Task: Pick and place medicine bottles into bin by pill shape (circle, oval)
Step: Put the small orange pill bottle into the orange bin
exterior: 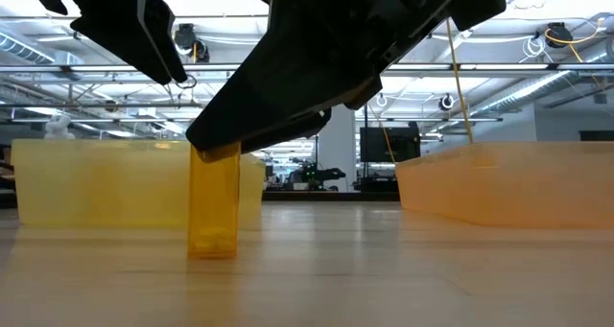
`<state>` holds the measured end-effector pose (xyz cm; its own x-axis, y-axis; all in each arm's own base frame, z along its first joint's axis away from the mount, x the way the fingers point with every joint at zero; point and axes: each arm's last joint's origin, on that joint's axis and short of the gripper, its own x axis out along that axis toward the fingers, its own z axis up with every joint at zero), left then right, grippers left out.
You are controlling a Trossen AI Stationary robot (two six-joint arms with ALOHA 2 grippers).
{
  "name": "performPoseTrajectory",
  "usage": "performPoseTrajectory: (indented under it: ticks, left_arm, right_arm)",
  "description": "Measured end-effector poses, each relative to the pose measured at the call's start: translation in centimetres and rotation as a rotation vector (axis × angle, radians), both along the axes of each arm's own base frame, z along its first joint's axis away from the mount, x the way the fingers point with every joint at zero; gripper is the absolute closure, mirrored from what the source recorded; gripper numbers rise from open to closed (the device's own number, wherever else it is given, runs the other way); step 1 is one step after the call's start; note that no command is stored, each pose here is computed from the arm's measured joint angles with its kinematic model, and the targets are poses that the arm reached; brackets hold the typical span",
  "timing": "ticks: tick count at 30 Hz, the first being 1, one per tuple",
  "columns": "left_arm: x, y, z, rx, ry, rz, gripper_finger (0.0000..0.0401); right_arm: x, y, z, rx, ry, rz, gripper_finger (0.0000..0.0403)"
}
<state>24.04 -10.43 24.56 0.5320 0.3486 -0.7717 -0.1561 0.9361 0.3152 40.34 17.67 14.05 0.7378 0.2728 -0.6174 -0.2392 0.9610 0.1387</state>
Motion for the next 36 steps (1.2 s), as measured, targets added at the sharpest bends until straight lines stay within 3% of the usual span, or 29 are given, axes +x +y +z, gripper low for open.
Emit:
performPoseTrajectory:
  ticks: [12, 25, 36]
  left_arm:
    - [0.0, 0.0, 0.0, -0.001, -0.001, 0.002, 0.0050]
    - [0.1, -0.1, 0.1, -0.008, -0.016, -0.002, 0.0050]
    - [0.4, -0.2, 0.2, -0.007, -0.039, -0.029, 0.0050]
  right_arm:
    - [-0.1, -0.1, 0.7, -0.015, -0.008, 0.013, 0.0280]
    - [-2.7, -1.5, 6.1, -0.048, 0.061, 0.001, 0.0281]
    - [-6.6, -3.7, 11.4, -0.156, 0.115, -0.124, 0.0281]
